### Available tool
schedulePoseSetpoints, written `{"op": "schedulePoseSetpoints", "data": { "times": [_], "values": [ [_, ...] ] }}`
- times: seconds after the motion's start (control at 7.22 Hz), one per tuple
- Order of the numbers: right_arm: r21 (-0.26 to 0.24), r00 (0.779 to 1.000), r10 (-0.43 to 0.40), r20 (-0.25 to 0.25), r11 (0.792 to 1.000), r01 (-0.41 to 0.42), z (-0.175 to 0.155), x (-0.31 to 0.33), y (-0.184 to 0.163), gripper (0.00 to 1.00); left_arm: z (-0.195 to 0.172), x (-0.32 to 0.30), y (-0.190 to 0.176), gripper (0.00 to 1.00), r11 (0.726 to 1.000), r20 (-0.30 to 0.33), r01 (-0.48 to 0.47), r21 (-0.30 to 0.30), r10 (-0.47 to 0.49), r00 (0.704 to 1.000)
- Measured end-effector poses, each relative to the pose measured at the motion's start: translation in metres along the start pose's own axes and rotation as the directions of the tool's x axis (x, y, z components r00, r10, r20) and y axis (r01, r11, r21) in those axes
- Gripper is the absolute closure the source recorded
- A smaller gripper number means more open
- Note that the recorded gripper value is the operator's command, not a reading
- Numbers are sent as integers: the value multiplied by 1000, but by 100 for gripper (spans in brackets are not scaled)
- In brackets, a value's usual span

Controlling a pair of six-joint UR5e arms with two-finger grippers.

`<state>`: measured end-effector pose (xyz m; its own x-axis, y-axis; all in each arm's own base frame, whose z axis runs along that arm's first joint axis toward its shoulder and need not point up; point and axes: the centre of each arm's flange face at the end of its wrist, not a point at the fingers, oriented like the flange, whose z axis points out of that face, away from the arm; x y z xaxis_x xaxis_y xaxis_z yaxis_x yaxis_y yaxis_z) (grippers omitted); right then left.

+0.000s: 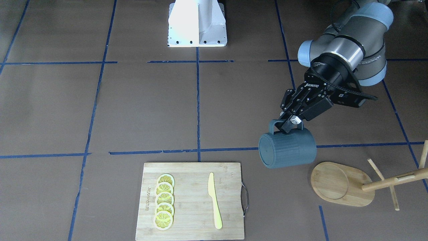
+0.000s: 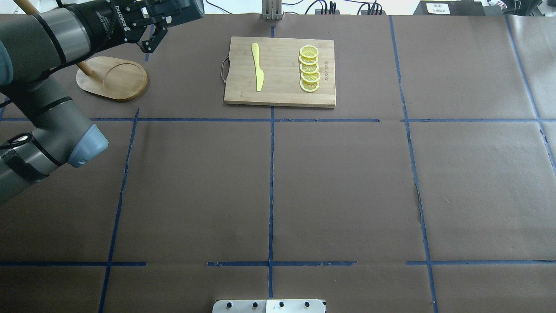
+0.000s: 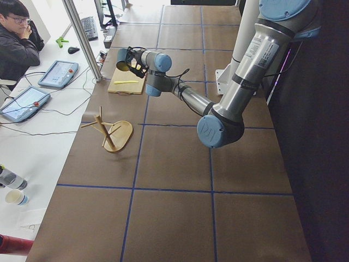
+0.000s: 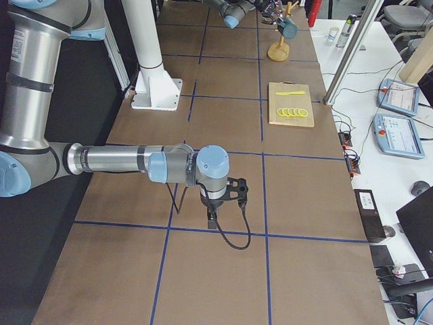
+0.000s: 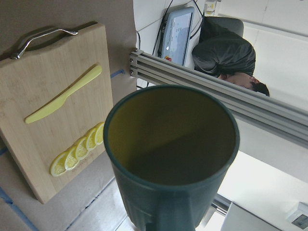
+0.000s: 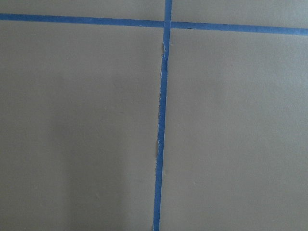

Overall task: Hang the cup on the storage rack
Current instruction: 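Lift the mug with the left gripper and carry it toward the wooden stand, then hook the mug's handle onto the wooden stand's arm with the left gripper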

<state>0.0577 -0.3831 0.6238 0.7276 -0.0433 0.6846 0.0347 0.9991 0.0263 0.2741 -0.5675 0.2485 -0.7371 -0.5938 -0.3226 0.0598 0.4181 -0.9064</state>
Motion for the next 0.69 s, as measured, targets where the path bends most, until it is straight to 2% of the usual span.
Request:
{"op": "schedulePoseSetpoints", "data": {
  "times": [0.28, 0.42, 0.69],
  "values": [
    [0, 1000, -1, 0, 1000, 1, 0, 0, 0, 0, -24, 47, -58, 100, 989, -31, 146, -4, -146, 989],
    [0, 1000, -1, 0, 1000, 1, 0, 0, 0, 0, -40, 64, -94, 100, 983, -43, 180, -17, -181, 983],
    [1, 1000, -2, 0, 1000, 2, 0, 0, 0, 0, -67, 69, -156, 100, 981, -56, 183, -58, -186, 981]
  ]
}}
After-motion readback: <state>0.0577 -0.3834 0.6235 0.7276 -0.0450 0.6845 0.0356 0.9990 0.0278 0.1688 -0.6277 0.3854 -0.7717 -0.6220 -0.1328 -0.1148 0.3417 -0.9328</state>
